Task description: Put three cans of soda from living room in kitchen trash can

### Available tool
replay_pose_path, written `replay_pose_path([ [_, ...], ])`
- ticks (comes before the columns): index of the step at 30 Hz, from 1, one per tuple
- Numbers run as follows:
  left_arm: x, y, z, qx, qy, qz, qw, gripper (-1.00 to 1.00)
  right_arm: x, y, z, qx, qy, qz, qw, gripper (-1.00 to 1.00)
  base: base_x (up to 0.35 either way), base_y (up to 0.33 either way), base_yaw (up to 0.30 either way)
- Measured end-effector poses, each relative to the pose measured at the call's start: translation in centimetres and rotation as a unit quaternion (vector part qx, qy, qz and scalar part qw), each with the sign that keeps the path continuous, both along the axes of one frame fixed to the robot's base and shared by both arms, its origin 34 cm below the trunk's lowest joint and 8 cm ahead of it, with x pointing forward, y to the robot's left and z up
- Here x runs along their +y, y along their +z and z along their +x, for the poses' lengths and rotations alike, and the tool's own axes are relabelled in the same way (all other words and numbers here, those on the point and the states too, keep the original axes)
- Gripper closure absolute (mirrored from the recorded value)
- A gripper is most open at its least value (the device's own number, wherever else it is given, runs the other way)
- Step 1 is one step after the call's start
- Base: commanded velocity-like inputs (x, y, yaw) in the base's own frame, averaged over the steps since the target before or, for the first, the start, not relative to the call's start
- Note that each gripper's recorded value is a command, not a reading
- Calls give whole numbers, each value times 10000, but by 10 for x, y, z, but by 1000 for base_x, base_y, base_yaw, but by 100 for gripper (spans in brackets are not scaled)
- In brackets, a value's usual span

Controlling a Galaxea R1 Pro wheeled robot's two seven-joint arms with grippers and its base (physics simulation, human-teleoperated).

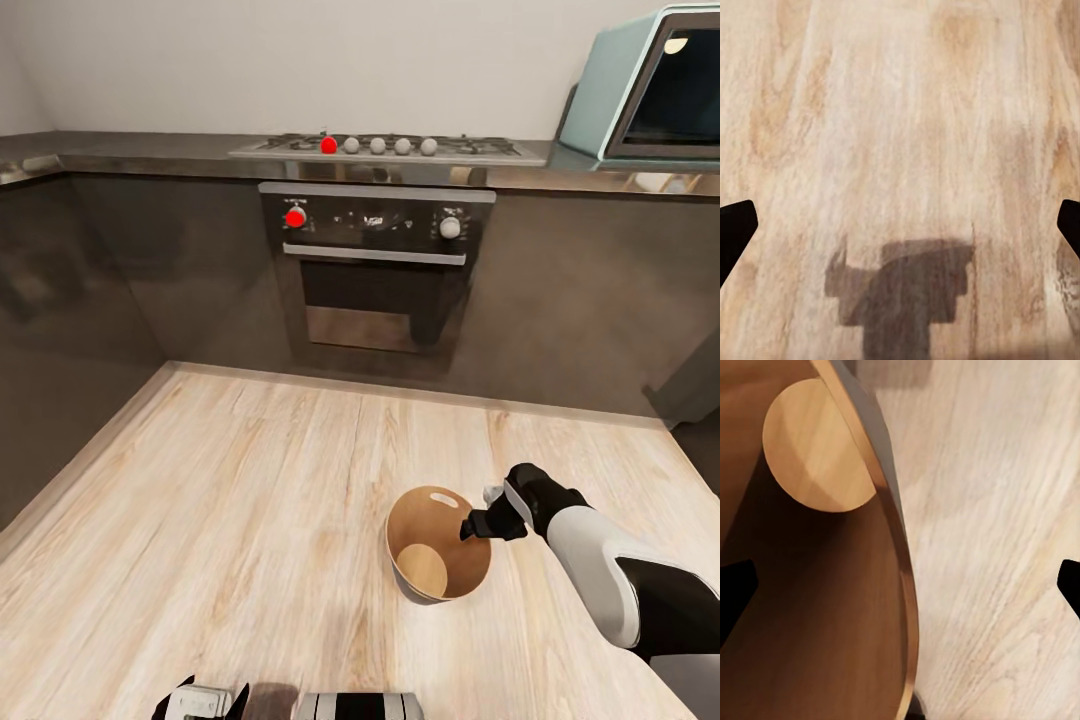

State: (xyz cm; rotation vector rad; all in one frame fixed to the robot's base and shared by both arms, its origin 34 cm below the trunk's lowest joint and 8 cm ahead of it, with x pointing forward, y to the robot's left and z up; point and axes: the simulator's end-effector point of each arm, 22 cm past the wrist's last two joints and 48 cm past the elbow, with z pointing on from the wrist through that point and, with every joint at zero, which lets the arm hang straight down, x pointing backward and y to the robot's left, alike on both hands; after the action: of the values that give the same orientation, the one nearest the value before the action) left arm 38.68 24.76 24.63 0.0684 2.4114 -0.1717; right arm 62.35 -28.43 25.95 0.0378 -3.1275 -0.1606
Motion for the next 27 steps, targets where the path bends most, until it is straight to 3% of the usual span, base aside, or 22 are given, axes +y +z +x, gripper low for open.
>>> replay_pose_path([
  [8, 0, -8, -6, 123, -2, -1, 9999, -100, -1, -14, -6, 122, -2, -4, 9999, -100, 0, 0, 0],
  [27, 0, -8, -6, 124, 1, 2, 9999, -100, -1, -14, -6, 115, -4, -2, 9999, -100, 0, 0, 0],
])
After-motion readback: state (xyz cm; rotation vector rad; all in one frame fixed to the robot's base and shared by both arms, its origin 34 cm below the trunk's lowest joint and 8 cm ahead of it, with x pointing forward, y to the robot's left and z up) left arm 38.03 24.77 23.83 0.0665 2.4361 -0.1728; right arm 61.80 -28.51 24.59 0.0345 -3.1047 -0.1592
